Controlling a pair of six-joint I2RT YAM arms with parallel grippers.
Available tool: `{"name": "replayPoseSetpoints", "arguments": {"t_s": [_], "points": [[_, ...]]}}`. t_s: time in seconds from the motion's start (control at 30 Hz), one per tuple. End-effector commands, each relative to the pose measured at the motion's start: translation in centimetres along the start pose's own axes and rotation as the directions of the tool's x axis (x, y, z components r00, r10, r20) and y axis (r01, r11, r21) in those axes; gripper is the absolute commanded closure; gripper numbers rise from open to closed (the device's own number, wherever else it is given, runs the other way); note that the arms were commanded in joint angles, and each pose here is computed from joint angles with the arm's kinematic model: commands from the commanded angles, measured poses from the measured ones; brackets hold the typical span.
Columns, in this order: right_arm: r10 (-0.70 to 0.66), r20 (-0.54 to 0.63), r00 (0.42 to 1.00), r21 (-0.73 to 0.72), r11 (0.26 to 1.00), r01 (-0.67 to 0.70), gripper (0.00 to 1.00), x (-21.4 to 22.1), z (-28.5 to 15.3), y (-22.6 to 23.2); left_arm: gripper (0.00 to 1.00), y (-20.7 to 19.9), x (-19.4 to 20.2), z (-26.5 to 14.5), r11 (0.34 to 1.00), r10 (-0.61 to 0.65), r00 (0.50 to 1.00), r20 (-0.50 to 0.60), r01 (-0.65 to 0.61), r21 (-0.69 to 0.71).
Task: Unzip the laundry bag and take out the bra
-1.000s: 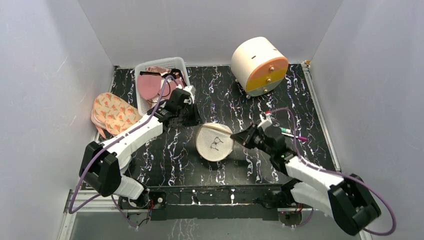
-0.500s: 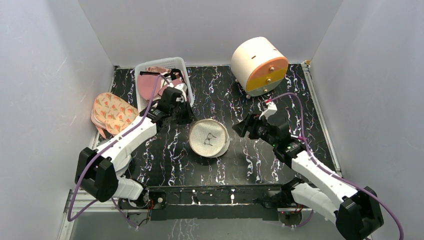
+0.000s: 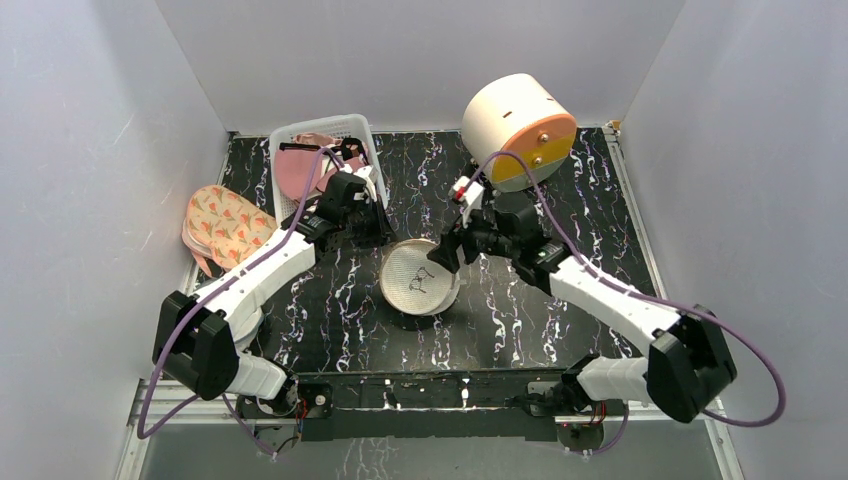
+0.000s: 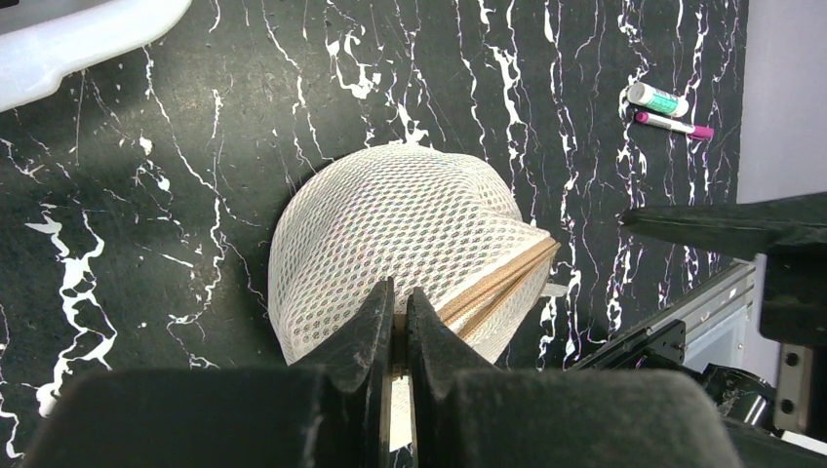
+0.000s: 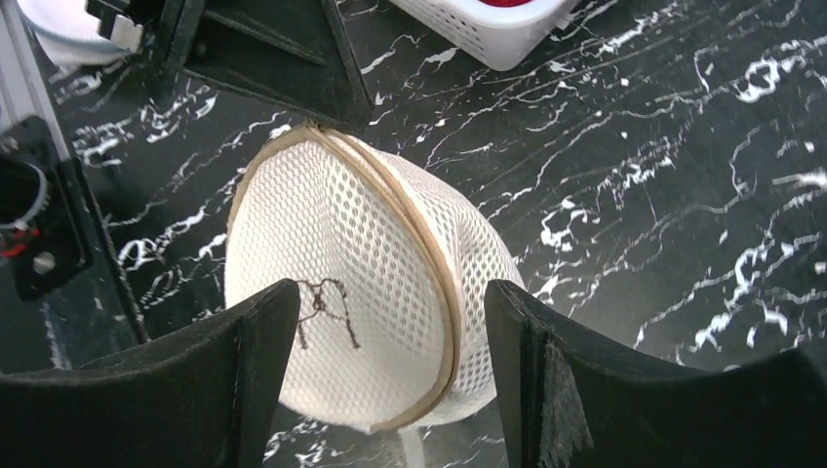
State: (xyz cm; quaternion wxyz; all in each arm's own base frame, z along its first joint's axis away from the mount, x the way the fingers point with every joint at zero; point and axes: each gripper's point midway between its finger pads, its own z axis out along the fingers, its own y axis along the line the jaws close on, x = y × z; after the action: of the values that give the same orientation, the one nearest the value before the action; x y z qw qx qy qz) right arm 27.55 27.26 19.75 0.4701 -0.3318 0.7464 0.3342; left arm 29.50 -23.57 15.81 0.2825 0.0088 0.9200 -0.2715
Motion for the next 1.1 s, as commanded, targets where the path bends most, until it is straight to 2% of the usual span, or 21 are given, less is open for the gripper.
{"name": "replayPoseSetpoints", "arguments": {"t_s": [0.0, 0.23, 0.47, 0.7, 1.07], "points": [[-0.247, 0.084, 0.965, -0.066, 0.965, 0.253, 0.32, -3.6, 2.2, 0.5, 1.0, -1.3, -0.4, -0.9, 0.999, 0.002, 1.0, 0.002, -0.002, 0.045], [-0.425, 0.05, 0.904, -0.151, 0.891, 0.428, 0.36, -2.1, 4.6, 2.2, 1.0, -1.8, 0.5, -0.2, 0.995, -0.05, 0.998, -0.031, 0.053, 0.089], [-0.493, 0.02, 0.87, -0.158, 0.858, 0.489, 0.4, -1.7, 5.5, 2.1, 1.0, -2.2, 0.9, 0.6, 0.991, -0.067, 0.996, -0.061, 0.074, 0.111], [-0.49, 0.023, 0.871, -0.18, 0.855, 0.486, 0.47, -1.6, 5.7, 2.4, 1.0, -2.3, 1.0, 0.5, 0.991, -0.057, 0.996, -0.069, 0.065, 0.114], [-0.43, 0.008, 0.903, -0.163, 0.89, 0.426, 0.62, -1.6, 6.9, 2.1, 1.0, -2.3, 1.6, 0.4, 0.989, -0.056, 0.995, -0.081, 0.066, 0.129]]}}
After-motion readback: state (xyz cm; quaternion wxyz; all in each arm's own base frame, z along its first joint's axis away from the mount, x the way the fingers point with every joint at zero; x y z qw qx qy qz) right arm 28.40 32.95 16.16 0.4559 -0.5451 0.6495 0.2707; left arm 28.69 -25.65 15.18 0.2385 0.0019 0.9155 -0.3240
